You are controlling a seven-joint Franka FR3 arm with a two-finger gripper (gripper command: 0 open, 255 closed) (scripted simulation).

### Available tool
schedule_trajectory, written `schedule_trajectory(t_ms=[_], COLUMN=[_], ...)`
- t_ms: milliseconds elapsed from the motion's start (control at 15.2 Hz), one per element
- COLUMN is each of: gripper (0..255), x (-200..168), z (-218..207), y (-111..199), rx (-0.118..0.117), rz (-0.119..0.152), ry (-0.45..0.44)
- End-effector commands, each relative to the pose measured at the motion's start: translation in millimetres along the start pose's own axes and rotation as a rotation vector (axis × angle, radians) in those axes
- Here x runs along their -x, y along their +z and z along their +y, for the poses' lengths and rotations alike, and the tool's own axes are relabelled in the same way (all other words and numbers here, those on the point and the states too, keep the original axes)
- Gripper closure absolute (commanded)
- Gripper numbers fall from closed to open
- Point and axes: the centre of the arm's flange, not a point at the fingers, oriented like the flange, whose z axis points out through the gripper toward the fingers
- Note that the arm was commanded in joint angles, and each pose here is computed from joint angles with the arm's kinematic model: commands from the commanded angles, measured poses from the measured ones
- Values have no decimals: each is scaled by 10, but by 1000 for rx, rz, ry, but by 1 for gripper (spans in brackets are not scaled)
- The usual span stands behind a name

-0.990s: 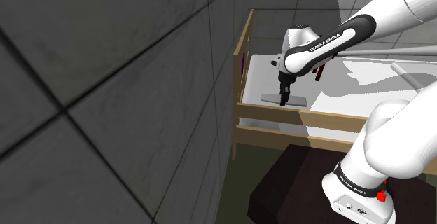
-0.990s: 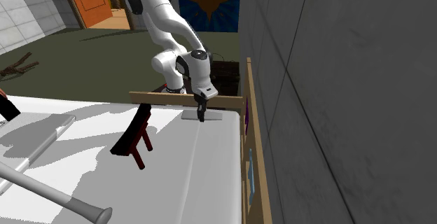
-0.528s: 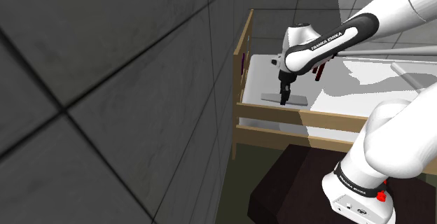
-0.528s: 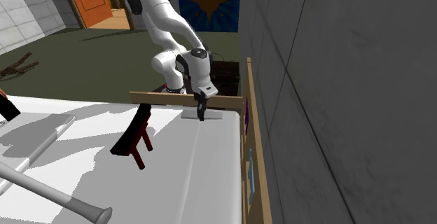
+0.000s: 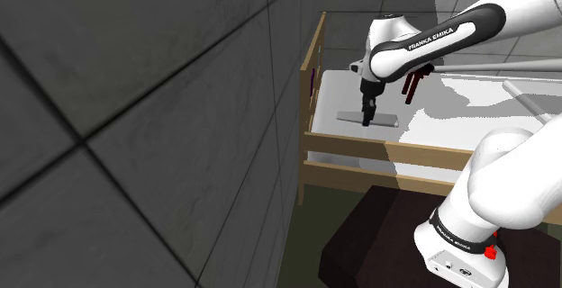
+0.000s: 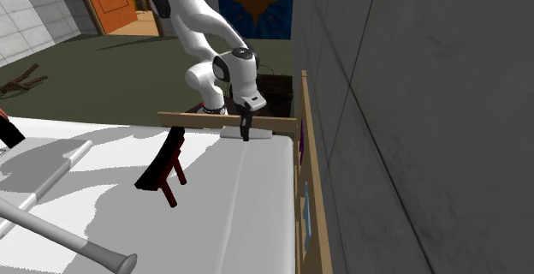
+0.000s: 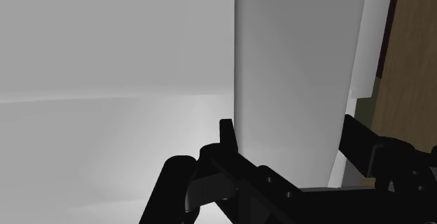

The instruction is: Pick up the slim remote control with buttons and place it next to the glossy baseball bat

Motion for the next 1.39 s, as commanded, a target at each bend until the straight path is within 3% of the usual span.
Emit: schedule_trajectory(t_ms=[0, 1320], gripper=[255, 255], x=[0, 8], z=[-4, 5], y=[-119, -1175], rx=[0, 0], rz=[0, 0], ry=[0, 0])
